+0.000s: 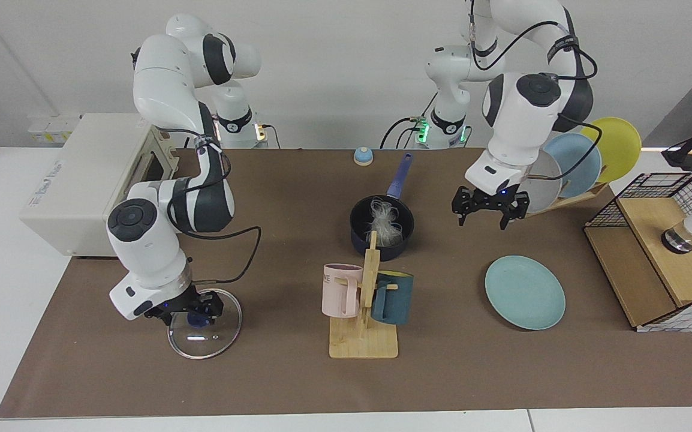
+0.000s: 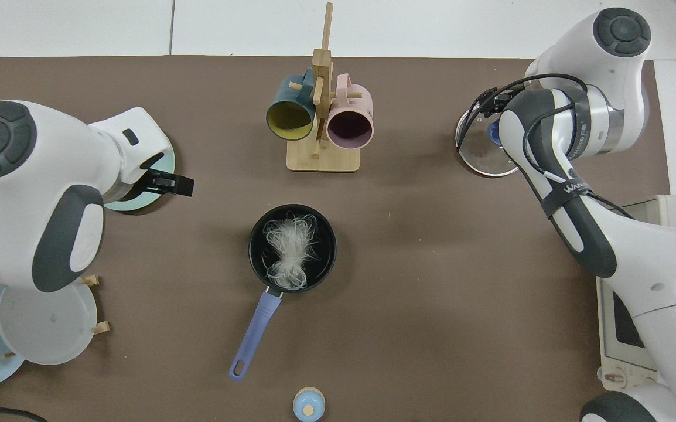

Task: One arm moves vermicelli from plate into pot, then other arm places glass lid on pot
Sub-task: 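Lift the glass lid with the right gripper while the left gripper withdraws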

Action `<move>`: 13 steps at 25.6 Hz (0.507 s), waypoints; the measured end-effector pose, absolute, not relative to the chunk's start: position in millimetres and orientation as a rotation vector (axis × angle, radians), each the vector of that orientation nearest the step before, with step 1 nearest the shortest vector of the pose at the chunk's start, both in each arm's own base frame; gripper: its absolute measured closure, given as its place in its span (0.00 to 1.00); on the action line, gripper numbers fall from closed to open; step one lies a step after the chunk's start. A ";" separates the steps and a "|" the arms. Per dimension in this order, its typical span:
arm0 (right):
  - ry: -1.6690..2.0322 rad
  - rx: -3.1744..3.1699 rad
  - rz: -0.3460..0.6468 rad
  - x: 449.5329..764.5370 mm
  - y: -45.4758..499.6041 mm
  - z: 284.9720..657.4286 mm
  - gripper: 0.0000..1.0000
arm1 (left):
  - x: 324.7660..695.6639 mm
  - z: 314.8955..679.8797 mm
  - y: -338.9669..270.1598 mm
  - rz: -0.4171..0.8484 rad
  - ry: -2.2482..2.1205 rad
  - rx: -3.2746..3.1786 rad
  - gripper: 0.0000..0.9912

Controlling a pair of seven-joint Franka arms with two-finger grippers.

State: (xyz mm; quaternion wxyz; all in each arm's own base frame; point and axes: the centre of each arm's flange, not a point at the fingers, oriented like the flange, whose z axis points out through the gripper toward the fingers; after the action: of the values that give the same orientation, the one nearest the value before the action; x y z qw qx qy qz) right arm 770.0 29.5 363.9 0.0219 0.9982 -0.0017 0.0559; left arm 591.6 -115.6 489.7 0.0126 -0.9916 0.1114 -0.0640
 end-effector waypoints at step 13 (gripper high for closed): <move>0.050 3.098 0.123 758.4 30.3 311.7 0.00 | 592.4 550.0 -72.0 -0.138 0.292 -3.083 0.00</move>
State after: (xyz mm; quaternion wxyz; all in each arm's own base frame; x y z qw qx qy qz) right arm 758.4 30.3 311.7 0.0202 0.9989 0.0160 0.0396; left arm 592.4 -72.0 550.0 0.0208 -0.9943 0.0942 -0.0446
